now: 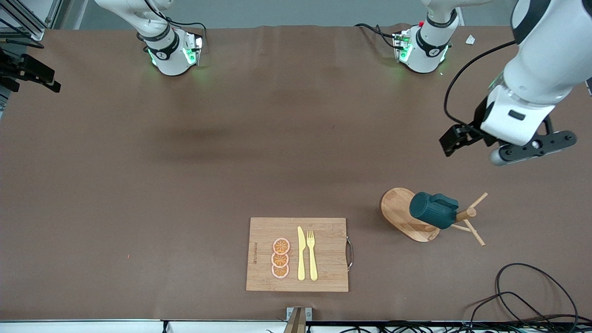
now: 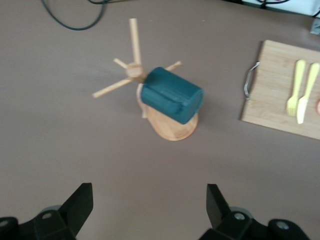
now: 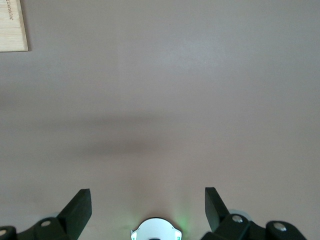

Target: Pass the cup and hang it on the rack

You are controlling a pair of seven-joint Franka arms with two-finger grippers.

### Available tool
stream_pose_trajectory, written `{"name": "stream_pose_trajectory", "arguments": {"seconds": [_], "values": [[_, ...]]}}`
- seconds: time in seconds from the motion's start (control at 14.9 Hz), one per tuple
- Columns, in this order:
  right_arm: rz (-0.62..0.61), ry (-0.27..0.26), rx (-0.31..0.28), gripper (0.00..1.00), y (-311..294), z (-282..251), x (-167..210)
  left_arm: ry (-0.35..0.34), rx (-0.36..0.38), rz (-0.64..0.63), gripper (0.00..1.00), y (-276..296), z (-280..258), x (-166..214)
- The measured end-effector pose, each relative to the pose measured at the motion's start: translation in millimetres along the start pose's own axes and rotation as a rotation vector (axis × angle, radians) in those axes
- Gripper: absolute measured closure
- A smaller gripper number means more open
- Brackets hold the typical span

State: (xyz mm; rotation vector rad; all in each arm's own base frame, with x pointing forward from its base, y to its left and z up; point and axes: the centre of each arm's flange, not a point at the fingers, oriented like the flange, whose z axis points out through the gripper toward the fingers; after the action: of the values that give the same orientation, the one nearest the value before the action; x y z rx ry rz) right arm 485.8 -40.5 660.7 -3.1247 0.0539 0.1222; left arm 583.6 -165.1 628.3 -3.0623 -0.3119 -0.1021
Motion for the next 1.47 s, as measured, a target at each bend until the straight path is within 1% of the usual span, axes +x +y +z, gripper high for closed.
{"name": "stream_pose_trajectory", "arguments": {"seconds": [0.13, 0.4, 0.54, 0.74, 1.01, 1.27, 1.47], "values": [[0.000, 0.000, 0.000, 0.00, 0.0, 0.0, 0.0, -0.007, 0.026, 0.046, 0.00, -17.1, -8.6, -4.2], [0.000, 0.001, 0.000, 0.00, 0.0, -0.1, 0.1, 0.002, 0.042, 0.120, 0.00, -46.1, -24.4, -7.3], [-0.001, 0.001, 0.000, 0.00, 0.0, -0.1, 0.1, -0.019, 0.023, 0.156, 0.00, -56.4, -25.8, -11.9], [-0.001, 0.002, 0.000, 0.00, -0.1, -0.3, 0.2, -0.052, -0.018, 0.160, 0.00, -77.9, -23.9, -19.7], [-0.001, 0.002, 0.000, 0.00, -0.1, -0.3, 0.2, -0.079, -0.004, 0.179, 0.00, -85.0, -16.6, -43.3], [-0.001, 0.002, 0.000, 0.00, -0.1, -0.3, 0.2, -0.078, 0.001, 0.202, 0.00, -88.0, -17.4, -54.0], [-0.002, 0.002, 0.000, 0.00, 0.0, -0.3, 0.2, -0.086, -0.036, 0.205, 0.00, -99.9, -16.9, -49.5]]}}
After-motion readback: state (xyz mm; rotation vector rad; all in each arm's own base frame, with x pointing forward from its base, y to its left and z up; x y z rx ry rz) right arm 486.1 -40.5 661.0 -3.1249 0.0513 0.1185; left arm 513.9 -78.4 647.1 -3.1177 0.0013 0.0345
